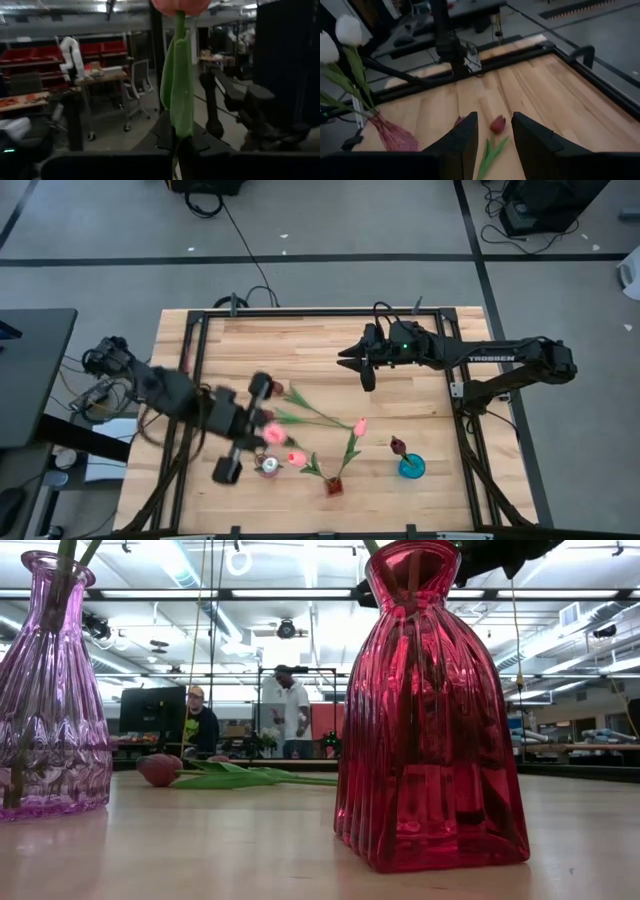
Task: Sort flowers into vase by color
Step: Put the pink flower into the red vase
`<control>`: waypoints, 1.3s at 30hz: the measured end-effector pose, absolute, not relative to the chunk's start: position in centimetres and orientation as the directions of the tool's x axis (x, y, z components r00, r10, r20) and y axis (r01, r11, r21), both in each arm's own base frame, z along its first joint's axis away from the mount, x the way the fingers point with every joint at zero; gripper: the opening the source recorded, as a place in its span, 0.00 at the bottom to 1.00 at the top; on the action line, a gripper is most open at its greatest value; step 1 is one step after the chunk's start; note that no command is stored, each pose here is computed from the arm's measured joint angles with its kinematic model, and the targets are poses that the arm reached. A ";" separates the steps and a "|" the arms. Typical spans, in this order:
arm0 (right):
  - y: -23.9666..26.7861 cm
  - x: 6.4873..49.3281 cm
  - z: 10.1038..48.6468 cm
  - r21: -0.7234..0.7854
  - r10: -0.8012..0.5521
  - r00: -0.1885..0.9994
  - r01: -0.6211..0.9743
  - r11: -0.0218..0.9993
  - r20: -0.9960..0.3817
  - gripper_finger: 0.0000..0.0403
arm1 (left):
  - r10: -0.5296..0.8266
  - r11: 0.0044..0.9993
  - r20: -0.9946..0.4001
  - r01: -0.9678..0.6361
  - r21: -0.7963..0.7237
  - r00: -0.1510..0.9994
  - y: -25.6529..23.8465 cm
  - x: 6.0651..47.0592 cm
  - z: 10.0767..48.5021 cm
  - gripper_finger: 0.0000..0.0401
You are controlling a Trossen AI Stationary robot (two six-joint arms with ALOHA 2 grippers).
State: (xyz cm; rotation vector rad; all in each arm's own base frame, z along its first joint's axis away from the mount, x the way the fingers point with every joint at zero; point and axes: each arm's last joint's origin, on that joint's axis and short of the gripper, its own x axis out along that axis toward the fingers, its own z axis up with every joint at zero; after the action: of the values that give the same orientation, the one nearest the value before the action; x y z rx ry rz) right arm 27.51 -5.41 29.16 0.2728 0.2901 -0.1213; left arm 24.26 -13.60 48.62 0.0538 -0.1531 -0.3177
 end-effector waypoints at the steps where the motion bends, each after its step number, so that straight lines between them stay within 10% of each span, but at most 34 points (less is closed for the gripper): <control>1: -5.4 27.5 29.1 0.250 -0.081 0.950 0.160 0.955 -0.300 0.33 | -0.321 0.946 0.142 0.313 0.082 0.936 -14.2 24.5 48.7 0.02; 21: -4.7 25.6 28.9 0.347 -0.123 0.891 0.293 0.891 -0.436 0.33 | -0.184 0.977 0.019 0.181 0.116 0.983 -24.5 28.1 42.6 0.01; 39: -4.2 25.5 27.8 0.315 -0.173 0.914 0.297 0.901 -0.367 0.33 | -0.103 0.995 0.050 0.102 0.018 0.993 -22.4 31.6 34.8 0.01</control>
State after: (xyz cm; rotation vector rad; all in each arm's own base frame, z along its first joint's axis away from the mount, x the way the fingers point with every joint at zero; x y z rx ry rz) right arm 25.51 -4.15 27.80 0.3758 0.3396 -0.2476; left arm 31.59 -22.39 34.81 0.0156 -0.0510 -0.1025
